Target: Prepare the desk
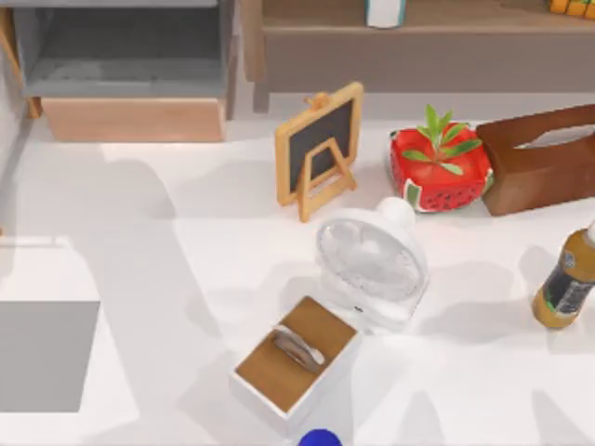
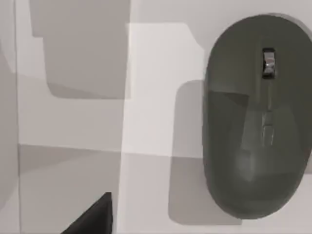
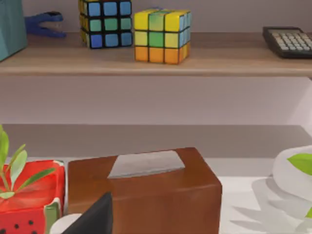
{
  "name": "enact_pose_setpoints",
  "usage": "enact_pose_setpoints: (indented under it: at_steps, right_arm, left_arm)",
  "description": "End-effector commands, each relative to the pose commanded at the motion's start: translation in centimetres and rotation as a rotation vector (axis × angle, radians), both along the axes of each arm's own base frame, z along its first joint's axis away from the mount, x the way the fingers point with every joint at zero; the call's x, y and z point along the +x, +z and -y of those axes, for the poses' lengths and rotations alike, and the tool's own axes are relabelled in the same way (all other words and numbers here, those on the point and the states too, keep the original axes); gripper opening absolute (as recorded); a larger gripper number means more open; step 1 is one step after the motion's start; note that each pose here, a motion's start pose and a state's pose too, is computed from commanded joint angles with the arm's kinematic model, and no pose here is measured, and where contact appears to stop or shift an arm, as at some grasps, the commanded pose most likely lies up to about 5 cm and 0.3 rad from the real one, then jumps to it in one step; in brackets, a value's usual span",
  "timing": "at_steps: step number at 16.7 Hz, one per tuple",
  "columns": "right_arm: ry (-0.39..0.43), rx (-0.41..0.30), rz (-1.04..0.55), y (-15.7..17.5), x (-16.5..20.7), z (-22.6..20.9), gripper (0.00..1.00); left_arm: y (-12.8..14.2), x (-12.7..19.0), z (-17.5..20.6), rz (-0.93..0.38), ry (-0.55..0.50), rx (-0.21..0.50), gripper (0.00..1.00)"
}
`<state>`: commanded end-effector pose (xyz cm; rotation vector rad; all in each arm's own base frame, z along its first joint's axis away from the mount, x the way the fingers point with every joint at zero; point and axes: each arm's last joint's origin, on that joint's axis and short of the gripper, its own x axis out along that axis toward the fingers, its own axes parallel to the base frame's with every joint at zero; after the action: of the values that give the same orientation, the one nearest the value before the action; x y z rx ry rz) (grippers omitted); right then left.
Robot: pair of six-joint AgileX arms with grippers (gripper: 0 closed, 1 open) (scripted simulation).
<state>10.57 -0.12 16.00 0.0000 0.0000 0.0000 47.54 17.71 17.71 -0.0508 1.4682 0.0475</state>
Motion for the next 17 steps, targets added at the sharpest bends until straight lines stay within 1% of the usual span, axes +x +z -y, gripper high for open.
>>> enact_pose_setpoints:
  at_steps: [2, 4, 9, 17]
  right_arm:
    - [0.0, 0.0, 0.0, 0.0, 0.0, 0.0, 1.0]
    - [0.0, 0.0, 0.0, 0.0, 0.0, 0.0, 1.0]
    - [0.0, 0.0, 0.0, 0.0, 0.0, 0.0, 1.0]
    - [0.0, 0.0, 0.0, 0.0, 0.0, 0.0, 1.0]
  left_arm:
    - [-2.7, 0.8, 0.1, -0.003, 0.005, 0.003, 1.0]
    - [-4.1, 1.3, 0.5, 0.0, 0.005, 0.009, 1.0]
    - [-4.3, 1.3, 0.6, 0.0, 0.004, 0.009, 1.0]
    - [-4.3, 1.3, 0.6, 0.0, 0.004, 0.009, 0.4]
